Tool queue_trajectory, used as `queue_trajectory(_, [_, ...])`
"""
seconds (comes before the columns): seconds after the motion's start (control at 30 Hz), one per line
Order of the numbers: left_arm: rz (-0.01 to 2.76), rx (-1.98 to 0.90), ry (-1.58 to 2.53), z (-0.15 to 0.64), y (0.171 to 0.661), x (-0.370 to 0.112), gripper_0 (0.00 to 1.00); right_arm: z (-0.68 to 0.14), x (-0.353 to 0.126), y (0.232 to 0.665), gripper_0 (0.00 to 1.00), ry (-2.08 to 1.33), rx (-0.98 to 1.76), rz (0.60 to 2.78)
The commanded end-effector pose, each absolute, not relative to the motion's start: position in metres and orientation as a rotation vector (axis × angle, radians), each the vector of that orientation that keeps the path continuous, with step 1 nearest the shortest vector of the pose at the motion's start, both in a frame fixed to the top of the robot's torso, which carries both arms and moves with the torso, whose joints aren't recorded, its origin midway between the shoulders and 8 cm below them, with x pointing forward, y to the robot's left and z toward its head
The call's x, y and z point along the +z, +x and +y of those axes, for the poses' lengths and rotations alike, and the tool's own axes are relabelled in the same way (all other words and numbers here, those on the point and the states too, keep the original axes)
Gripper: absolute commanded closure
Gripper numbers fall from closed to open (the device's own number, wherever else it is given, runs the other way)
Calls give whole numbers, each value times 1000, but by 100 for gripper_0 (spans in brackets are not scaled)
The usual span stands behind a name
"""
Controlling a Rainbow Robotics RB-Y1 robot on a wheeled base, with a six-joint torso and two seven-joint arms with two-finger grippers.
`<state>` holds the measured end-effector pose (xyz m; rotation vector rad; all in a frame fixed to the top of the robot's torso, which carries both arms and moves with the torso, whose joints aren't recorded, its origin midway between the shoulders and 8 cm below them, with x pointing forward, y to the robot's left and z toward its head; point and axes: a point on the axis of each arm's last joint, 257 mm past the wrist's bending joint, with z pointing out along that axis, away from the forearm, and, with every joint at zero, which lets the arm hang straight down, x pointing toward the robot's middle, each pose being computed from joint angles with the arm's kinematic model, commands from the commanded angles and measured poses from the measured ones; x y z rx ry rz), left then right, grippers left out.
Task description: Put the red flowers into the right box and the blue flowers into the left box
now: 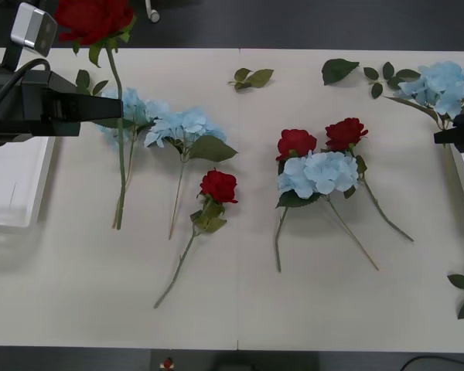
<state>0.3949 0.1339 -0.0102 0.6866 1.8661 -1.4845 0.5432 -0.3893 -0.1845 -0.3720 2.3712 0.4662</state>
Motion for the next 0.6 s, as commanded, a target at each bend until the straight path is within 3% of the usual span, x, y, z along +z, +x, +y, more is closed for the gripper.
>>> queue_trajectory(0.03, [1771,-1519,787,103,389,14,100,-416,-190,555,100,-342,351,2386])
queue_trajectory(0.43, [1683,-1588,897,34,383,31,100,-433,-219,565,100,-337,234,2404])
queue_trajectory(0.5, [1669,-1586,911,23,383,34,100,-432,-221,565,93,-343,230,2405])
queue_trajectory(0.53, [1659,-1583,920,15,384,37,100,-433,-223,565,80,-346,224,2408])
queue_trajectory(0.6, [1648,-1571,919,9,387,39,100,-434,-225,564,68,-353,215,2413])
